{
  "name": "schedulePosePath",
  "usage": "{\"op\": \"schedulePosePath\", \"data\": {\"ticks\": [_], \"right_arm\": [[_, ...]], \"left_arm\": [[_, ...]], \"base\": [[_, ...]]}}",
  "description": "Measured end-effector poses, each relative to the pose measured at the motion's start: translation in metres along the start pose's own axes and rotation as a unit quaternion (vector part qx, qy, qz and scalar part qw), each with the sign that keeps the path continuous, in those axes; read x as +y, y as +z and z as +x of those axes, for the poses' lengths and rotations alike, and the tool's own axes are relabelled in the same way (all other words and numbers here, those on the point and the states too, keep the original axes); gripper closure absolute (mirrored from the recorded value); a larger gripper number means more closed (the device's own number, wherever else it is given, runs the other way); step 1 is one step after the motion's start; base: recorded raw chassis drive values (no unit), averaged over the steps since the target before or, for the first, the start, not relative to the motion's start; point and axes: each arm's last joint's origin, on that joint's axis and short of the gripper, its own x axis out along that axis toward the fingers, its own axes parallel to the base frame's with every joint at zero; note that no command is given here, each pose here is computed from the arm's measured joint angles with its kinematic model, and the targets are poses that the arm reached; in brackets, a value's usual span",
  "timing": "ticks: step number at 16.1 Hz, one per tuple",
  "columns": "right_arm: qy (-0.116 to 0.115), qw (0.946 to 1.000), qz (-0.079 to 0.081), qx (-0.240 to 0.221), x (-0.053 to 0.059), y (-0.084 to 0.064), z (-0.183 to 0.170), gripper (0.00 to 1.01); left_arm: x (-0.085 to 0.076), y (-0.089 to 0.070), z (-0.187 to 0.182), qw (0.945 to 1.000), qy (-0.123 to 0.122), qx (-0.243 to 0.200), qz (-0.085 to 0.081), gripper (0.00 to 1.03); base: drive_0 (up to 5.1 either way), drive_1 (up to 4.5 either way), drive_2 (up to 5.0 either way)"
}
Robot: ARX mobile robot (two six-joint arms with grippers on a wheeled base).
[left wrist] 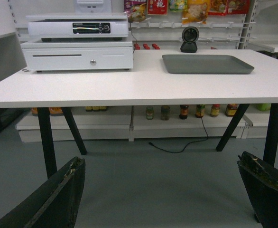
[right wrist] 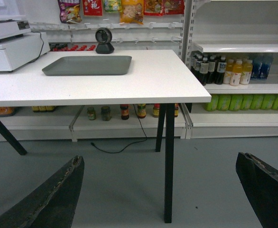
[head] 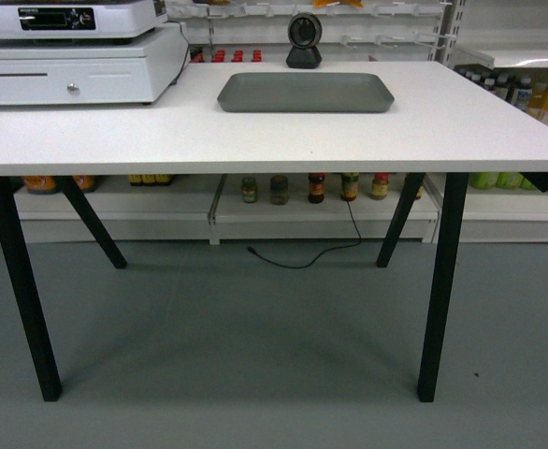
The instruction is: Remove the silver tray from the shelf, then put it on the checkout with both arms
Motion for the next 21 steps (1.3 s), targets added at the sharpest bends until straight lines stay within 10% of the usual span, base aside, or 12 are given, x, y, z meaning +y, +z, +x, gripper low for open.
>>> {"op": "schedulePosePath", "data": {"ticks": [21], "right_arm": [[0.0, 1.0, 0.0, 0.002, 0.0, -0.0005, 0.0, 0.03]], "left_arm": [[0.0, -0.0004, 0.0, 1.0, 0.0, 0.002, 0.0, 0.05]], "base": [[0.0, 0.0, 0.0]]}}
